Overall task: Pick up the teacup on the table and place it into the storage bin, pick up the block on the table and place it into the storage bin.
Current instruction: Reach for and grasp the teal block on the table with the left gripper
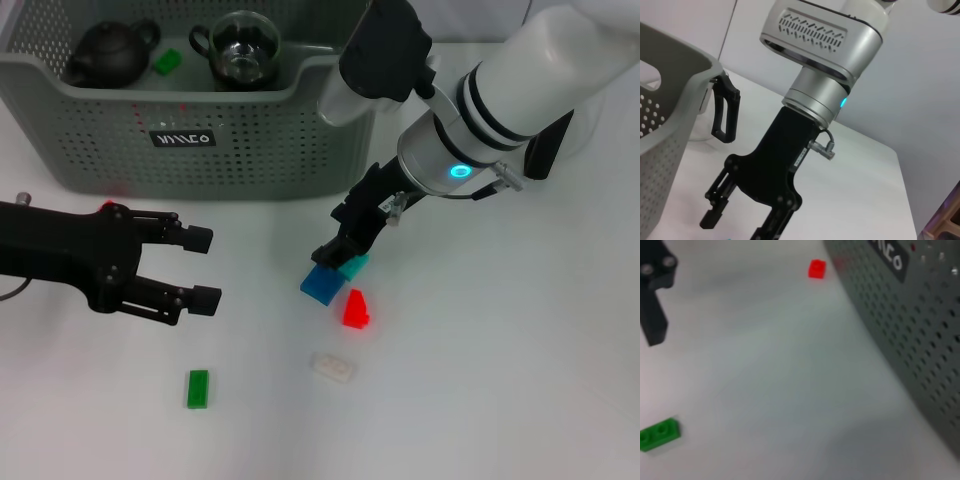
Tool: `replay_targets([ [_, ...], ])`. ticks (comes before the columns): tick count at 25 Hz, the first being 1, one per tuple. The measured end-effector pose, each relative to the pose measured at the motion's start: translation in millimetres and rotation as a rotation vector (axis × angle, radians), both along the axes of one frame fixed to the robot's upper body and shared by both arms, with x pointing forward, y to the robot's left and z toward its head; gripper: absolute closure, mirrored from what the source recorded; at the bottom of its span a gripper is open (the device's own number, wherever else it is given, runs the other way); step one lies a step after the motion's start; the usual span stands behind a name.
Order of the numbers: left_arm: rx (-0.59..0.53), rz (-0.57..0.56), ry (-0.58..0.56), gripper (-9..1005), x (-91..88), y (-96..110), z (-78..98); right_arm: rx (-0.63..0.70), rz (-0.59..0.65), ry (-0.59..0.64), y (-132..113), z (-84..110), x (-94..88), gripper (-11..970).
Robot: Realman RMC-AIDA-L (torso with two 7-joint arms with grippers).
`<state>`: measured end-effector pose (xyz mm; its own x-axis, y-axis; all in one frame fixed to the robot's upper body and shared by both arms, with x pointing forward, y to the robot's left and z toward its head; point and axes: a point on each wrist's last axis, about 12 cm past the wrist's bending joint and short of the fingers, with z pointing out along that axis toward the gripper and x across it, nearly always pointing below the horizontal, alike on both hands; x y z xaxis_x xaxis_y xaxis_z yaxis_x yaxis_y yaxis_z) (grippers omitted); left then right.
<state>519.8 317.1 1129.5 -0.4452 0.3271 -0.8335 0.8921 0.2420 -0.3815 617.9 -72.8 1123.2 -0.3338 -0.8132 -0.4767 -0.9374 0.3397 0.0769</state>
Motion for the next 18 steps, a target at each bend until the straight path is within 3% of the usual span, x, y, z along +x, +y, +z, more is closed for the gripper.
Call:
replay_targets([
  [18, -0.003, -0.004, -0.003, 111, -1.6, -1, -2.0, 0.033, -0.076, -0.049, -5, -15.8, 2.0, 274],
])
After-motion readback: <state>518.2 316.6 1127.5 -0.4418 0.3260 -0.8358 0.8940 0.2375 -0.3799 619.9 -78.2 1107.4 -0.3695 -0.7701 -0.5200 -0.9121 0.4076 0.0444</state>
